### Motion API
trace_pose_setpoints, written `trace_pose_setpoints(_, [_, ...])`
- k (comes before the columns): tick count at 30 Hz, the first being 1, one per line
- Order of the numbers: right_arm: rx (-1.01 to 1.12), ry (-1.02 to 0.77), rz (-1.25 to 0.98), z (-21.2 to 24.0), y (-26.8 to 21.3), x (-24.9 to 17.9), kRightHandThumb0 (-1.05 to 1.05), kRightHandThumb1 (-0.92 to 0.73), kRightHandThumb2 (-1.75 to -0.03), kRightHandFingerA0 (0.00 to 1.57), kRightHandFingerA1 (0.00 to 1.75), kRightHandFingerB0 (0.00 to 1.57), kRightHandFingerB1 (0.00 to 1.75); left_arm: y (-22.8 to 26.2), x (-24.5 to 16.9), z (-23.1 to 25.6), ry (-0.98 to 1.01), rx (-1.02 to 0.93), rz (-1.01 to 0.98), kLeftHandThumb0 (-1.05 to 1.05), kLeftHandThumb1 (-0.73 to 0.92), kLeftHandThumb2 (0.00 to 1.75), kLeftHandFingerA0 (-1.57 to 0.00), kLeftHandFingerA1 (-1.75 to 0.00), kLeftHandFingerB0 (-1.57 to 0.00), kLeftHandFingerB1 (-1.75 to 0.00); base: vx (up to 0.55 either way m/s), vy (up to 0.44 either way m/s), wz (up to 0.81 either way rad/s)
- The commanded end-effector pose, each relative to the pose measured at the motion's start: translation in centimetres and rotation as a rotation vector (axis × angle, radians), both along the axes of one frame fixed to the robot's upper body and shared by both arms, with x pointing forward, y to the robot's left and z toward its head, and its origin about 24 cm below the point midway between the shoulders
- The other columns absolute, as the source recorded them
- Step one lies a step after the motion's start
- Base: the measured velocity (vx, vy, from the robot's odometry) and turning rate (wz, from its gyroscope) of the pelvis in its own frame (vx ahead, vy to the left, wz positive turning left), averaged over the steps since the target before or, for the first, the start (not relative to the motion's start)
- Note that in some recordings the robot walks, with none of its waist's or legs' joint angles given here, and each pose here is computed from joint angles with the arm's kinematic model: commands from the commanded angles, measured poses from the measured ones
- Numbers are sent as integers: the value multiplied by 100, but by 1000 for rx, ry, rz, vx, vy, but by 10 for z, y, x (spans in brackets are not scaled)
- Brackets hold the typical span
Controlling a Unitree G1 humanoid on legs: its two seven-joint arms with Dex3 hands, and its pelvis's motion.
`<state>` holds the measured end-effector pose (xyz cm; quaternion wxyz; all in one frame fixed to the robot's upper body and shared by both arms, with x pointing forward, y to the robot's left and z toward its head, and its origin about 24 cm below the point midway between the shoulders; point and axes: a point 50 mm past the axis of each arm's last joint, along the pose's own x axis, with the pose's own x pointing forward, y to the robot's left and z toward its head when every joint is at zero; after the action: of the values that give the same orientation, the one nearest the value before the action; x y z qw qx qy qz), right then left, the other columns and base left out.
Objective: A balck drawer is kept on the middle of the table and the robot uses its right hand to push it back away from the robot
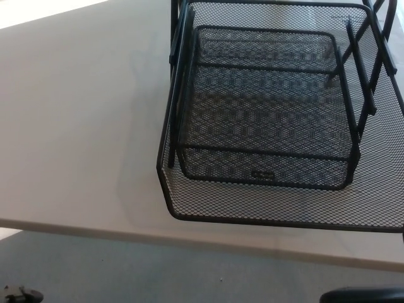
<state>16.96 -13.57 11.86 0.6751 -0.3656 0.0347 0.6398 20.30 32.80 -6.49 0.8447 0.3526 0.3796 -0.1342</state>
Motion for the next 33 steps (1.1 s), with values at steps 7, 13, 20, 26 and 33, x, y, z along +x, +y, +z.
trace_pose_setpoints(7, [-81, 75, 52, -5, 20, 9, -62, -75, -64, 46, 39, 33, 34, 7, -2, 5, 6, 13, -26, -71, 68, 100, -34, -50, -20, -42, 0, 0, 0])
trace_pose_setpoints(13, [-83, 51, 93, -2, 33, 13, -60, -80, -64, 47, 40, 35, 34, 7, -2, 5, 5, 9, -23, -69, 67, 100, -35, -51, -20, -42, 0, 0, 0])
trace_pose_setpoints(20, [-93, 37, 99, 7, 44, 18, -60, -75, -64, 45, 40, 31, 34, 7, -3, 4, 6, 10, -28, -67, 66, 100, -35, -51, -19, -42, 0, 0, 0])
trace_pose_setpoints(26, [-104, -7, 64, 11, 45, 32, -59, -77, -64, 42, 39, 30, 33, 9, -3, 5, 6, 10, -24, -69, 67, 99, -35, -50, -21, -42, 0, 0, 0])
trace_pose_setpoints(33, [-141, -72, 75, 22, 50, 35, -56, -77, -64, 43, 39, 29, 33, 8, -4, 4, 16, 9, -36, -70, 67, 98, -36, -51, -22, -43, 0, 0, 0])
